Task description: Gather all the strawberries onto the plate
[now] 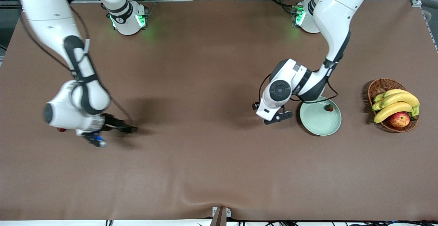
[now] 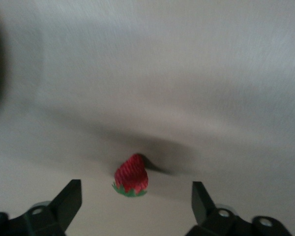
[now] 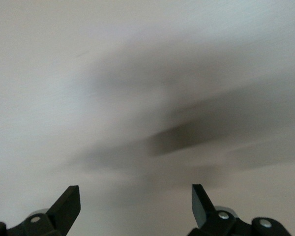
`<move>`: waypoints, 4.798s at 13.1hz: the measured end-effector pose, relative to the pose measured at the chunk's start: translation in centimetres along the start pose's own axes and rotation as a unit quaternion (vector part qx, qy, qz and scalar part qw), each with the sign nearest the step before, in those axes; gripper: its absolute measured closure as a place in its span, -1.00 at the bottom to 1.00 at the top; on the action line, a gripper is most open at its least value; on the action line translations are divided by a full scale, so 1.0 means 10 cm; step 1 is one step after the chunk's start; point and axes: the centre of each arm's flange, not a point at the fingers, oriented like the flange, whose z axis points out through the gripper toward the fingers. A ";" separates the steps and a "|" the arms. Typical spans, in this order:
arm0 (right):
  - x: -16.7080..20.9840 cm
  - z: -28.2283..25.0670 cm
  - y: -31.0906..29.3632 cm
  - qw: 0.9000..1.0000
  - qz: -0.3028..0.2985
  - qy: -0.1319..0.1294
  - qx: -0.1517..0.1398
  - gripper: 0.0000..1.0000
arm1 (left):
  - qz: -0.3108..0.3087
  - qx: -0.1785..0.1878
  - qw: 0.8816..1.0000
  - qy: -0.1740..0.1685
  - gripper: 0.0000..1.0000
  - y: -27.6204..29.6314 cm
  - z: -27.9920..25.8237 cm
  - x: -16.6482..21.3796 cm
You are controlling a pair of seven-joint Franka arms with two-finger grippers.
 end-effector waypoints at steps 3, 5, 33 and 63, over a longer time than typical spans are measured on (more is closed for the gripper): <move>0.08 -0.27 0.38 0.996 -0.051 0.007 -0.079 -1.00 | 0.007 0.014 1.000 -0.001 -0.67 -0.03 0.12 -0.02; 0.14 -0.39 0.63 0.983 -0.109 0.012 -0.146 -1.00 | 0.009 0.019 1.000 0.005 -0.66 -0.06 0.13 0.02; 0.84 -0.51 1.97 0.919 -0.337 -0.012 -0.206 0.37 | 0.046 -0.019 0.999 0.004 -0.20 -2.31 -0.19 1.58; -2.93 2.12 -4.56 0.987 -0.043 0.005 0.157 0.37 | -0.080 -0.084 0.993 -0.036 -1.00 -0.42 -0.96 0.65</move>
